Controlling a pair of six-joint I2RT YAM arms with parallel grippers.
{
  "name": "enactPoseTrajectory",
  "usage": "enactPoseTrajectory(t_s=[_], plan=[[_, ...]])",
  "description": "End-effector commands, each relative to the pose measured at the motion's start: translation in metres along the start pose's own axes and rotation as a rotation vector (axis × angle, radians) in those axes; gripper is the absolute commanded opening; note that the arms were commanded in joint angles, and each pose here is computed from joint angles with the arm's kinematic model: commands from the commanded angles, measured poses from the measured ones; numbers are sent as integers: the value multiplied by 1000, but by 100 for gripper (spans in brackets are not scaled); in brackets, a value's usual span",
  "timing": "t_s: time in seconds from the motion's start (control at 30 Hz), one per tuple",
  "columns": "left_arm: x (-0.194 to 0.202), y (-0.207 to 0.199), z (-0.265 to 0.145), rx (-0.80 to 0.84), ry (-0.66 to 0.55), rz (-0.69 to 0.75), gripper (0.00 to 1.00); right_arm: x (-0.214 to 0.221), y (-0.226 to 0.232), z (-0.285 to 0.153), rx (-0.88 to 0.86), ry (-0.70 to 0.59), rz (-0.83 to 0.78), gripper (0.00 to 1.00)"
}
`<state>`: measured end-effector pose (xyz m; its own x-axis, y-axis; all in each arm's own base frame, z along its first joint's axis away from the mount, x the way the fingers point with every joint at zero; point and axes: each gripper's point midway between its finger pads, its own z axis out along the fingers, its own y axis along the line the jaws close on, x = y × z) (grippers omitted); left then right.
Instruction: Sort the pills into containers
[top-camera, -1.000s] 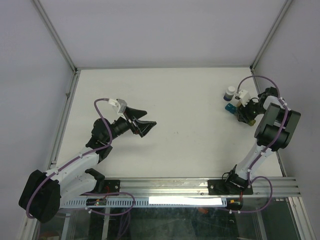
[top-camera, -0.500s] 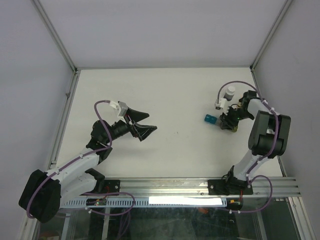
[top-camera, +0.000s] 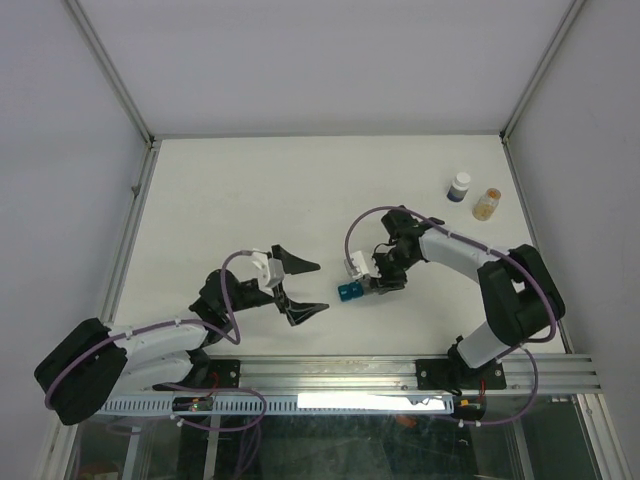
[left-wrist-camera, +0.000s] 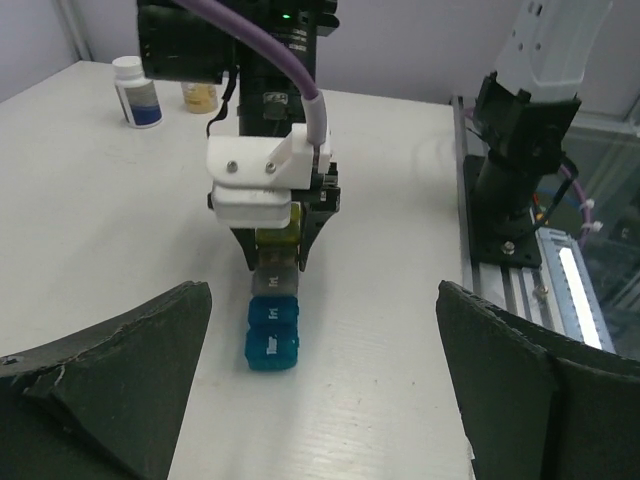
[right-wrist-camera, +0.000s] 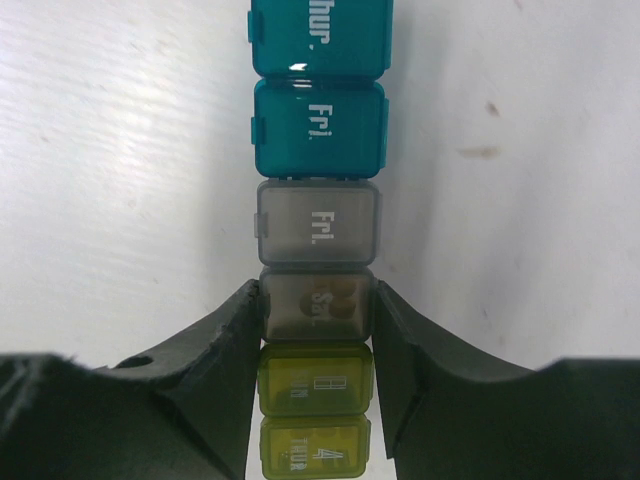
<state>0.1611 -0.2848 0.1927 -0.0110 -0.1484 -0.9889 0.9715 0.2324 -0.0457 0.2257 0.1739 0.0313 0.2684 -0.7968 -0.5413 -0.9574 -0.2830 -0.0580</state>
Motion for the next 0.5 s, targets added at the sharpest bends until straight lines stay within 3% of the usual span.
enactPoseTrajectory(t_s=[0.0,0.13,0.17,0.23,0.33,0.47], plan=[[16,4,11,-21,36,208,98,-20,-14,10,76,24,-75,37],[40,2,19,-33,91,242,98,-31,-16,23,102,11,-36,44],[48,2,20,-33,112,239,98,-34,-16,23,107,3,-22,49],[57,5,22,-49,133,235,98,-42,-17,18,127,-25,3,69],[66,9,22,-72,145,227,98,-54,-14,6,149,-75,7,81],[76,15,27,-86,160,226,97,-67,-8,-2,143,-180,1,84]])
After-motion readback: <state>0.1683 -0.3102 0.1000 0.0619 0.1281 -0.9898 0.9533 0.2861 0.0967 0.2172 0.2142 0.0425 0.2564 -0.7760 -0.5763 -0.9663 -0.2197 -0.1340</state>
